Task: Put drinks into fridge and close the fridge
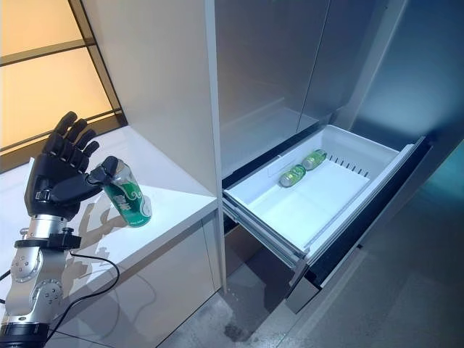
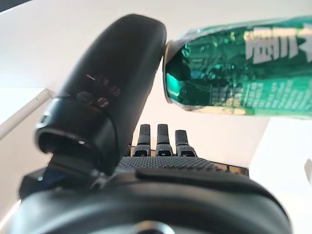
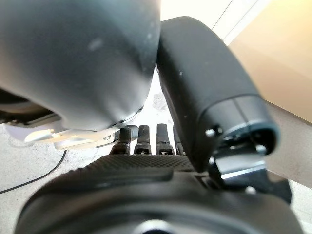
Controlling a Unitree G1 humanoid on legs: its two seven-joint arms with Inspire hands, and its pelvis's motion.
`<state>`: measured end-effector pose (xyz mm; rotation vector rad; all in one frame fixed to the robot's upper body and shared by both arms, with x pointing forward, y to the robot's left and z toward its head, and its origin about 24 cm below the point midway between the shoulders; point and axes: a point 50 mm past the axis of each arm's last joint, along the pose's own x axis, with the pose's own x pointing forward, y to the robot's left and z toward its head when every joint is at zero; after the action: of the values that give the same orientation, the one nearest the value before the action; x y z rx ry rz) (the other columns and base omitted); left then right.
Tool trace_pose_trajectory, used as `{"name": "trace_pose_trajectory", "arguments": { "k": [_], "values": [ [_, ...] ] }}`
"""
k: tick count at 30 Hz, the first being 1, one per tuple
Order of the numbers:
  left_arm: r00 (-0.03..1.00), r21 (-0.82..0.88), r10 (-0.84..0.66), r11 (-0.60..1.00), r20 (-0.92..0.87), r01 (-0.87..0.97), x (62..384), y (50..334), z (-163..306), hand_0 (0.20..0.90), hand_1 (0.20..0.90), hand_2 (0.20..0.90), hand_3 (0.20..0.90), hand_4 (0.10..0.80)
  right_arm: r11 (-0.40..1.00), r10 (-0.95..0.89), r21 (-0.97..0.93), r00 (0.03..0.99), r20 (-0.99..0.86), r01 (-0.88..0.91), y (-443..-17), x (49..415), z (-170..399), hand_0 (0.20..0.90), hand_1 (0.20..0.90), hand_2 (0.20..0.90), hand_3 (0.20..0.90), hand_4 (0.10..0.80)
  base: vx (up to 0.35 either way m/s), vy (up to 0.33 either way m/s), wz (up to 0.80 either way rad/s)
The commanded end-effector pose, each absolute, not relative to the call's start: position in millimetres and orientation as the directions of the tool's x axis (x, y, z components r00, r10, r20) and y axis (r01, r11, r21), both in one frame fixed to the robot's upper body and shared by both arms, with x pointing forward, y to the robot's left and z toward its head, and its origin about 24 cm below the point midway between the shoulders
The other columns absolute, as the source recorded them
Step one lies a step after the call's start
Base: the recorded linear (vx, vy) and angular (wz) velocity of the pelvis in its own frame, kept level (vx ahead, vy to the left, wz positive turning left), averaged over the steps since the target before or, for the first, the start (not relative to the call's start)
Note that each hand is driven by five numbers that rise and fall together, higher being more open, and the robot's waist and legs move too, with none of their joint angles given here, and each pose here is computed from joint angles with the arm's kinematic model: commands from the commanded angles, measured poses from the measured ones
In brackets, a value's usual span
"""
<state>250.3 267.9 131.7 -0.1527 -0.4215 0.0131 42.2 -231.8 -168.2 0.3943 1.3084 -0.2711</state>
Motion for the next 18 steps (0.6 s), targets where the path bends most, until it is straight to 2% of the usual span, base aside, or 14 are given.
{"name": "trace_pose_trajectory", "arguments": {
  "k": [1, 18],
  "values": [
    [0.818, -0.074, 0.003, 0.996, 0.575, 0.049, 249.0, 276.6, 178.2, 0.900, 0.900, 0.900, 0.900, 0.800, 0.905, 0.033, 0.143, 0.268, -0.963, 0.402, -234.6, 55.5, -166.1, 0.900, 0.900, 0.900, 0.900, 0.800, 0.000, 0.000, 0.00],
    [0.824, -0.040, -0.094, 0.989, 0.559, 0.140, 251.4, 271.3, 183.0, 0.900, 0.900, 0.900, 0.900, 0.800, 0.905, 0.028, 0.137, 0.263, -0.964, 0.403, -239.0, 56.9, -164.9, 0.900, 0.900, 0.900, 0.900, 0.800, 0.000, 0.000, 0.00]
  ]
}}
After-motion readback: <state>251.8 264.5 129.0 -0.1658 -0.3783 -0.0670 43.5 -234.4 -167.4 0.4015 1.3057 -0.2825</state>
